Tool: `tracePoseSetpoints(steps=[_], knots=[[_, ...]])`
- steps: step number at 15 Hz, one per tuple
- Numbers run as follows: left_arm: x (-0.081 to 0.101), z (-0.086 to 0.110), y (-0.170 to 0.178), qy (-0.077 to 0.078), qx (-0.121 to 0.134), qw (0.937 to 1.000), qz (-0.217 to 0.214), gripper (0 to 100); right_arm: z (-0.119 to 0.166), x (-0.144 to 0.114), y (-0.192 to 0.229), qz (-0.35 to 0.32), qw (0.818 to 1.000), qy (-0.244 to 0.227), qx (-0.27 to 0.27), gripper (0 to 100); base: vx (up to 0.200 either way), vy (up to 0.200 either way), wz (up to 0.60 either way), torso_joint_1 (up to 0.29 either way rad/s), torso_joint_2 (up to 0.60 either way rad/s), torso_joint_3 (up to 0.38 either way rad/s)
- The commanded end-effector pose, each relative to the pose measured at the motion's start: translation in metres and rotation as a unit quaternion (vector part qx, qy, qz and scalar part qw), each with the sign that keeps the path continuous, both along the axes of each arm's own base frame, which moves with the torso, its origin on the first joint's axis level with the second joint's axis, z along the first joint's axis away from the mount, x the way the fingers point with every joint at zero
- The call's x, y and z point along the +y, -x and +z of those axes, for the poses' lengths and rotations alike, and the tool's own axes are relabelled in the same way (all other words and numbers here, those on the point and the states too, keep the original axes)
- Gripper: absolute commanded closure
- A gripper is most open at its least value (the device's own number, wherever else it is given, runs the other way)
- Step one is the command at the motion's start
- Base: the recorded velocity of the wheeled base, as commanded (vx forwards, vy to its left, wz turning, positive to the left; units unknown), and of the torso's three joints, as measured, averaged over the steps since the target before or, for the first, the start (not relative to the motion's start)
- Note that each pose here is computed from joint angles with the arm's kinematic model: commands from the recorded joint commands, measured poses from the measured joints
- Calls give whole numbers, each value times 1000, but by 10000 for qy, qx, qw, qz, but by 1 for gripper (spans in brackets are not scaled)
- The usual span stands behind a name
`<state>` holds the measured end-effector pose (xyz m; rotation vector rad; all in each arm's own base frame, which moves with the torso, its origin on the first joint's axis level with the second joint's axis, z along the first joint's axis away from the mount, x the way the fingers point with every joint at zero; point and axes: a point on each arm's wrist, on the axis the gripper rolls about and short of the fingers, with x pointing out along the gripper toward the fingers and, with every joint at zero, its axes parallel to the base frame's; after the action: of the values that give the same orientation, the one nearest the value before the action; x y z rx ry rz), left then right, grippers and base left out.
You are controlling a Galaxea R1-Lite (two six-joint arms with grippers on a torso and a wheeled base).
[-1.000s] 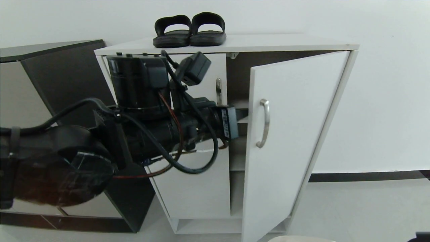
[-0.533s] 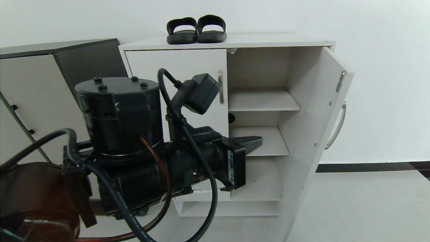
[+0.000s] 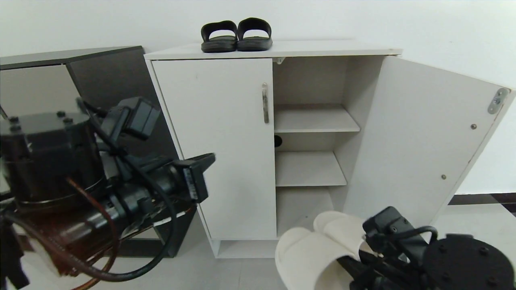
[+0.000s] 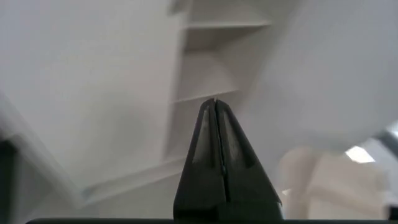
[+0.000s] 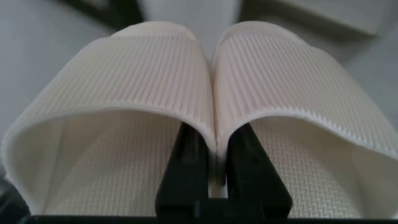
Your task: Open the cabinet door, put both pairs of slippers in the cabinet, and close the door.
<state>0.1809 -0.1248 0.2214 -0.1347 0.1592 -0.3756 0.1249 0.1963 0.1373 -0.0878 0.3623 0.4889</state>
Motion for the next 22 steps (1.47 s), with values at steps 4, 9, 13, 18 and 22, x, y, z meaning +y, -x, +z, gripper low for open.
tracePoseSetpoints(steps=[4,9,13,18,22], knots=[[106,-68,82,-891,242,9641,2492,100,-38,20,-65,-1615,9859,315,-304,100,0,0,0,0,0,0],[134,-123,181,-803,-116,9300,3585,100,-51,26,-73,-1650,9852,364,-279,100,0,0,0,0,0,0],[127,-142,203,-396,-823,9685,2316,100,-48,26,-73,-1641,9853,333,-345,100,0,0,0,0,0,0],[125,-146,204,-1155,-880,9743,1722,100,-44,27,-75,-1634,9853,220,-446,100,0,0,0,0,0,0],[124,-146,204,-660,-790,9793,1743,100,-31,36,-80,-1372,9867,15,-871,100,0,0,0,0,0,0]])
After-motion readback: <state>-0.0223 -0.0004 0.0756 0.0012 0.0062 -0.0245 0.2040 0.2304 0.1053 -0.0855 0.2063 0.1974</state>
